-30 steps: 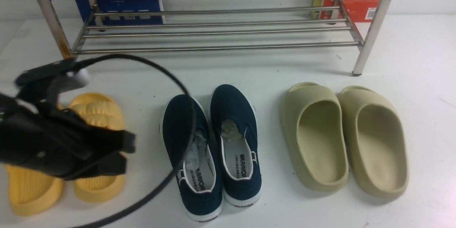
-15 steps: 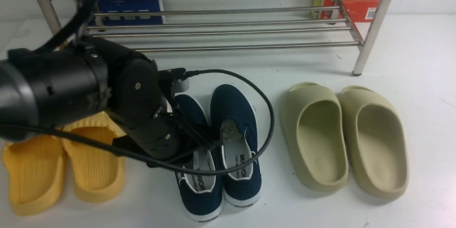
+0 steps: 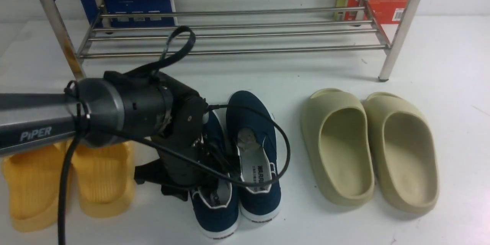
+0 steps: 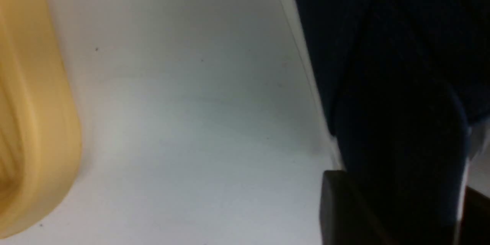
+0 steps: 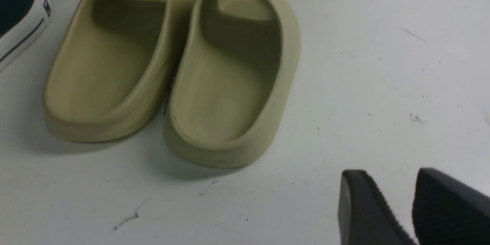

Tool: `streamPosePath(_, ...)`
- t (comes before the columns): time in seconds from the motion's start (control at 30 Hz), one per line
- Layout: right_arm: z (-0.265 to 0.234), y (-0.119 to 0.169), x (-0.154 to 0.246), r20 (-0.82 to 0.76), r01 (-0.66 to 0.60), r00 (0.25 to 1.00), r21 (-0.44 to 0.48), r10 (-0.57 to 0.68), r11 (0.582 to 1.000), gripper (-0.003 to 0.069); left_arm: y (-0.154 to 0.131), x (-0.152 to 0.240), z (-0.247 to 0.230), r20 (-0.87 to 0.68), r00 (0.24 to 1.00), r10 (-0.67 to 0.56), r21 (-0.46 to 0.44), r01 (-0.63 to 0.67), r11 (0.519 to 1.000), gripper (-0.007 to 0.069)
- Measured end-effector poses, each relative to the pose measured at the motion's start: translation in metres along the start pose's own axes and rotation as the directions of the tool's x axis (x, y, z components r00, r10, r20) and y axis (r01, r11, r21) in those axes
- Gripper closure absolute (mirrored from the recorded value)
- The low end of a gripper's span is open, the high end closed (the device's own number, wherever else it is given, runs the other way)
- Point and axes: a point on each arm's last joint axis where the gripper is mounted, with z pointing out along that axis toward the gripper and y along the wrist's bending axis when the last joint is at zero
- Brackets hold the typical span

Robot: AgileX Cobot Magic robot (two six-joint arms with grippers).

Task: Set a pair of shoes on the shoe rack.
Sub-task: Use the left arm to grab the shoe closest to it, then use the left arm to put a shoe into the shoe rack

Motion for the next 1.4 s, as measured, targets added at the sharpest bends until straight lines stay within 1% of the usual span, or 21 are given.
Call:
streamPosePath(0.03,0.000,0.000,0.000,0.000,0.000,1.000,0.000,0.000,1.000,0.0419,0.001,0.000,-0.001,-0.002,1.000,-0.001,-0.004,0.001,1.000,0.0447)
streamPosePath(0.07,0.000,0.000,0.000,0.000,0.000,1.000,0.000,0.000,1.000,0.0419,0.001,0.001,-0.004,-0.001,1.000,-0.001,-0.006,0.001,1.000,0.0524)
streamPosePath(0.13,0.000,0.000,0.000,0.000,0.000,1.000,0.000,0.000,1.000,0.0419,0.003,0.001,-0.010,0.005,1.000,0.000,-0.011,0.000,1.000,0.0612)
streamPosePath(0.27,0.000,0.000,0.000,0.000,0.000,1.000,0.000,0.000,1.000,0.0419,0.009,0.005,-0.036,0.037,0.999,-0.001,0.009,0.001,1.000,0.0608)
streamPosePath(0.33,0.000,0.000,0.000,0.000,0.000,1.000,0.000,0.000,1.000,0.0419,0.013,0.008,-0.059,0.078,0.997,0.004,0.033,-0.006,0.999,0.0608)
streamPosePath(0.37,0.000,0.000,0.000,0.000,0.000,1.000,0.000,0.000,1.000,0.0419,0.013,0.008,-0.062,0.081,0.997,0.004,0.034,-0.007,0.999,0.0608)
streamPosePath(0.4,0.000,0.000,0.000,0.000,0.000,1.000,0.000,0.000,1.000,0.0419,0.015,0.007,-0.080,0.131,0.991,0.015,0.050,-0.021,0.999,0.0608)
streamPosePath(0.43,0.000,0.000,0.000,0.000,0.000,1.000,0.000,0.000,1.000,0.0419,0.015,0.006,-0.086,0.148,0.989,0.016,0.055,-0.024,0.998,0.0608)
streamPosePath(0.53,0.000,0.000,0.000,0.000,0.001,1.000,0.000,-0.001,1.000,0.0419,0.015,-0.007,-0.111,0.248,0.967,0.057,0.030,-0.067,0.997,0.0608)
streamPosePath(0.67,0.000,0.000,0.000,0.000,0.001,1.000,0.000,-0.001,1.000,0.0419,0.019,-0.034,-0.126,0.308,0.951,0.035,0.021,-0.043,0.999,0.0608)
streamPosePath(0.73,0.000,0.000,0.000,0.000,0.001,1.000,0.000,-0.001,1.000,0.0419,0.021,-0.044,-0.127,0.312,0.950,0.032,0.022,-0.041,0.999,0.0608)
streamPosePath(0.77,0.000,0.000,0.000,0.000,0.001,1.000,0.000,-0.001,1.000,0.0419,0.026,-0.058,-0.124,0.303,0.953,0.011,0.031,-0.022,0.999,0.0608)
streamPosePath(0.8,0.000,0.000,0.000,0.000,0.001,1.000,0.000,-0.001,1.000,0.0419,0.027,-0.059,-0.122,0.298,0.955,0.011,0.029,-0.020,0.999,0.0608)
streamPosePath(0.9,0.000,0.000,0.000,0.000,0.001,1.000,0.000,-0.001,1.000,0.0419,0.038,-0.086,-0.100,0.250,0.968,-0.009,0.032,0.002,0.999,0.0608)
streamPosePath(1.03,0.000,0.000,0.000,0.000,0.001,1.000,0.000,-0.001,1.000,0.0419,0.047,-0.110,-0.085,0.258,0.966,-0.031,0.034,0.023,0.999,0.0608)
streamPosePath(1.2,0.000,0.000,0.000,0.000,0.001,1.000,0.000,-0.001,1.000,0.0419,0.049,-0.137,-0.077,0.305,0.951,-0.050,0.046,0.037,0.998,0.0608)
streamPosePath(1.4,0.000,0.000,0.000,0.000,0.000,1.000,0.000,0.000,1.000,0.0419,0.041,-0.168,-0.066,0.362,0.931,-0.042,0.050,0.025,0.998,0.0608)
